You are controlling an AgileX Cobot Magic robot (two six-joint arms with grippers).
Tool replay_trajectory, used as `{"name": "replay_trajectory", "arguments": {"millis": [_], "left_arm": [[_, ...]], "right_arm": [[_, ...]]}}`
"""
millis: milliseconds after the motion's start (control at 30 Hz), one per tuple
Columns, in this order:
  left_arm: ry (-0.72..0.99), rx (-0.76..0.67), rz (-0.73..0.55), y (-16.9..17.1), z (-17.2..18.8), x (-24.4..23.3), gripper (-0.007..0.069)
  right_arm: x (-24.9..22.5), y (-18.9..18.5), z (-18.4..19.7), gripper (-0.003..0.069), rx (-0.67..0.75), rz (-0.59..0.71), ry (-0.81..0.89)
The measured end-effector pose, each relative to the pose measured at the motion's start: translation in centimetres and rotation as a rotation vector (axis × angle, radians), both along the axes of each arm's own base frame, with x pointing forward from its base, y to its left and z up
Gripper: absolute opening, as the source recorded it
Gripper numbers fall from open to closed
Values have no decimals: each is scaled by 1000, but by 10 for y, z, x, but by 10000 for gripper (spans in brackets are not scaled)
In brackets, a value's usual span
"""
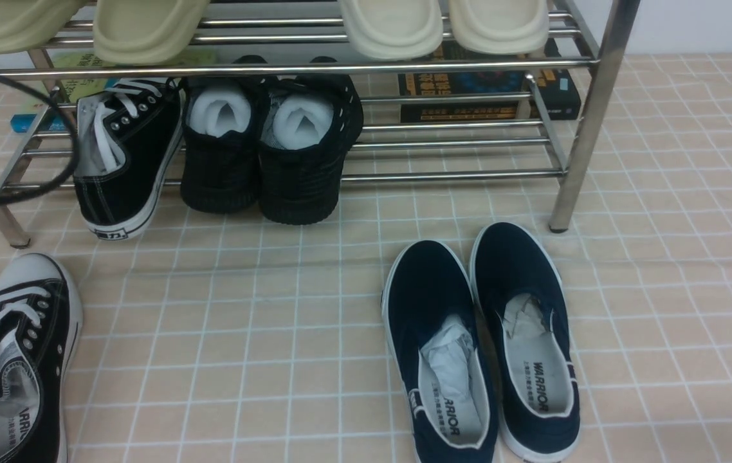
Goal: Take the shoes off the shelf from the light coffee tablecloth by hand.
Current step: 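Grasp the leftmost shoe on the bottom shelf of the shoe rack with the left gripper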
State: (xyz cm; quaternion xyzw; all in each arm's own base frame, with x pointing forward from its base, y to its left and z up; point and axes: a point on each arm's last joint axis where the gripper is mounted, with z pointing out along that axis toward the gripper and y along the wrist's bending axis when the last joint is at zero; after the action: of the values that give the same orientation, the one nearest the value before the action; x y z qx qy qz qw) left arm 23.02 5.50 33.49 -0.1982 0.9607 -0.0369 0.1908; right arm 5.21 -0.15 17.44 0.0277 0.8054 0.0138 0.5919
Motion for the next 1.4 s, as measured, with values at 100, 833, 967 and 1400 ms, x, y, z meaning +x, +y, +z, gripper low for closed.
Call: {"name": "replay_trajectory", "arguments": {"millis": [100,833,967,1400], "left_arm": [[16,-68,-29,-2,-10,17,4],[-151,-160,-4,14,1,109,361],[-168,-211,11,13,-8,120,407],[-239,-128,-76,-6,-40,161,428]], "right_arm": [[0,0,0,239,0,0,0],[0,0,0,239,0,0,0],[0,0,0,239,0,0,0],[0,0,0,239,0,0,0]]}}
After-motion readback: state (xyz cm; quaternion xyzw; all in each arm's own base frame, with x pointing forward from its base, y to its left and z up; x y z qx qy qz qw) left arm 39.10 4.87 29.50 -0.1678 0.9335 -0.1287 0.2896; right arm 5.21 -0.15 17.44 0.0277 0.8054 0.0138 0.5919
